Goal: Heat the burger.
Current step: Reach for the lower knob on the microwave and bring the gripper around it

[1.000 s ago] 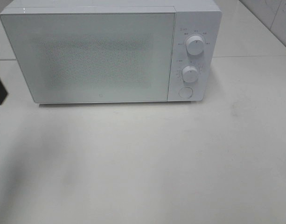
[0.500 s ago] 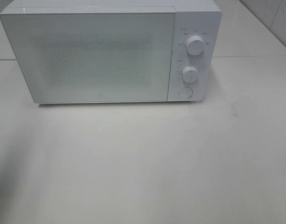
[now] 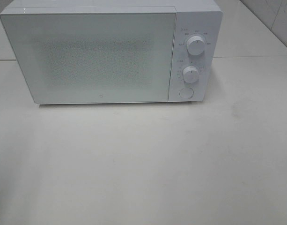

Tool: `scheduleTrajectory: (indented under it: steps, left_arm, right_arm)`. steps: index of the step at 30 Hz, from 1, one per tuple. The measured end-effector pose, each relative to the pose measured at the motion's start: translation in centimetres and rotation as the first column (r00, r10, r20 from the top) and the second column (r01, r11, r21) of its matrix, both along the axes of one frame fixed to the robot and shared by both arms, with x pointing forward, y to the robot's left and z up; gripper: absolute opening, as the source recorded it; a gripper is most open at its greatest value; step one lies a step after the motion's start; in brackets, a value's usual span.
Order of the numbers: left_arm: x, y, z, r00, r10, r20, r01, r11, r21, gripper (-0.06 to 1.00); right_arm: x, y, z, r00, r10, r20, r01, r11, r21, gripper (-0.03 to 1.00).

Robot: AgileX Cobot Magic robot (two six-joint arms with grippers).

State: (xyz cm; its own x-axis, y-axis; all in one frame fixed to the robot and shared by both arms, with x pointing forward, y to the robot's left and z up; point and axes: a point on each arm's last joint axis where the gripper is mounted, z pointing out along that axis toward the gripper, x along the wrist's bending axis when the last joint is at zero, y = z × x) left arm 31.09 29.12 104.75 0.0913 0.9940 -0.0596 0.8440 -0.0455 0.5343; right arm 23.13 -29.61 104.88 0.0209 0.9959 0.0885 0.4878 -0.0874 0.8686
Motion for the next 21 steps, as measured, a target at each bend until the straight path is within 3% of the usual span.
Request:
scheduleTrajectory:
  steps: [5,10,21]
  left_arm:
    - [-2.7,0.3,0.3,0.983,0.011,0.185,-0.012,1.0,0.006,0.97]
    - [-4.4,0.4,0.7,0.953,0.015,0.302,-0.015,1.0,-0.003,0.97]
    - [-6.6,0.2,0.9,0.903,0.042,0.428,-0.025,0.999,-0.045,0.97]
  right_arm:
    - [0.0,0.0,0.0,1.0,0.0,0.0,0.0,1.0,0.0,0.75]
    - [0.0,0.0,0.0,1.0,0.0,0.0,0.0,1.0,0.0,0.75]
    - [0.0,0.0,0.0,1.0,0.0,0.0,0.0,1.0,0.0,0.75]
